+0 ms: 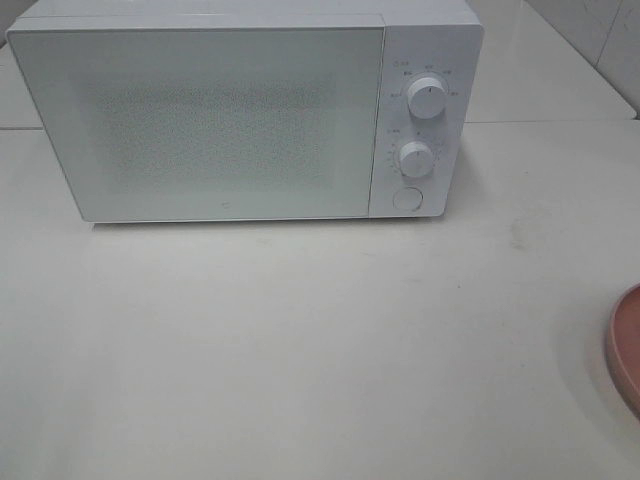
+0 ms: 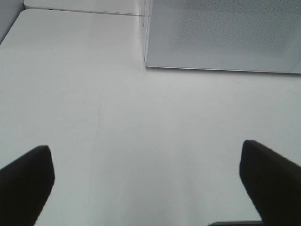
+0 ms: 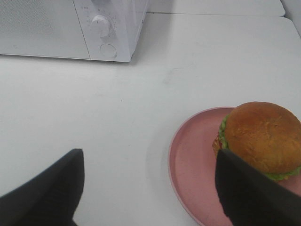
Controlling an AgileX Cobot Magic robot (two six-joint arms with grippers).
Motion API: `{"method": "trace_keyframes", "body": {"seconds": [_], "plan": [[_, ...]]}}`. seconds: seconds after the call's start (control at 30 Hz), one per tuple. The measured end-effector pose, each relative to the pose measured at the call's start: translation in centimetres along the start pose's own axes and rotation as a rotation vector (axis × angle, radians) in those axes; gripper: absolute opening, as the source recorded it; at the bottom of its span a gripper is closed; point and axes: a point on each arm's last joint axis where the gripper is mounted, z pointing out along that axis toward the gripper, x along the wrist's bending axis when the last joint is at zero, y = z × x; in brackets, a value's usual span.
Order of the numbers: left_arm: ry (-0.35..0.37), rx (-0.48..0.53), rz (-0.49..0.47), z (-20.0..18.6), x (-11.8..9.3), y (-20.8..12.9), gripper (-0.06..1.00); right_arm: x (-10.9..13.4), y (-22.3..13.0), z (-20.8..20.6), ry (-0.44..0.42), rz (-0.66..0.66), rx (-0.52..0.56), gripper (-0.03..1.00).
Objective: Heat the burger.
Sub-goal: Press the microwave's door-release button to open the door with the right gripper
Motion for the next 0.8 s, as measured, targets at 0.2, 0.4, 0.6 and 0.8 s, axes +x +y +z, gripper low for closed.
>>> {"method": "trace_keyframes", "body": {"seconds": [0.2,0.4,0.6,0.8], "plan": [[0.0,0.0,0.0,0.0,0.0,0.0,0.99,0.0,0.0,0.0,0.0,0.0,0.0,0.75],[0.0,0.0,0.0,0.0,0.0,0.0,0.99,0.0,0.0,0.0,0.0,0.0,0.0,0.75],[0.0,0.0,0.0,0.0,0.0,0.0,0.99,0.0,0.0,0.0,0.0,0.002,0.0,0.75],[0.0,0.0,0.0,0.0,0.0,0.0,0.99,0.2,1.5,0.5,-0.005,0.006,0.043,0.75]]}}
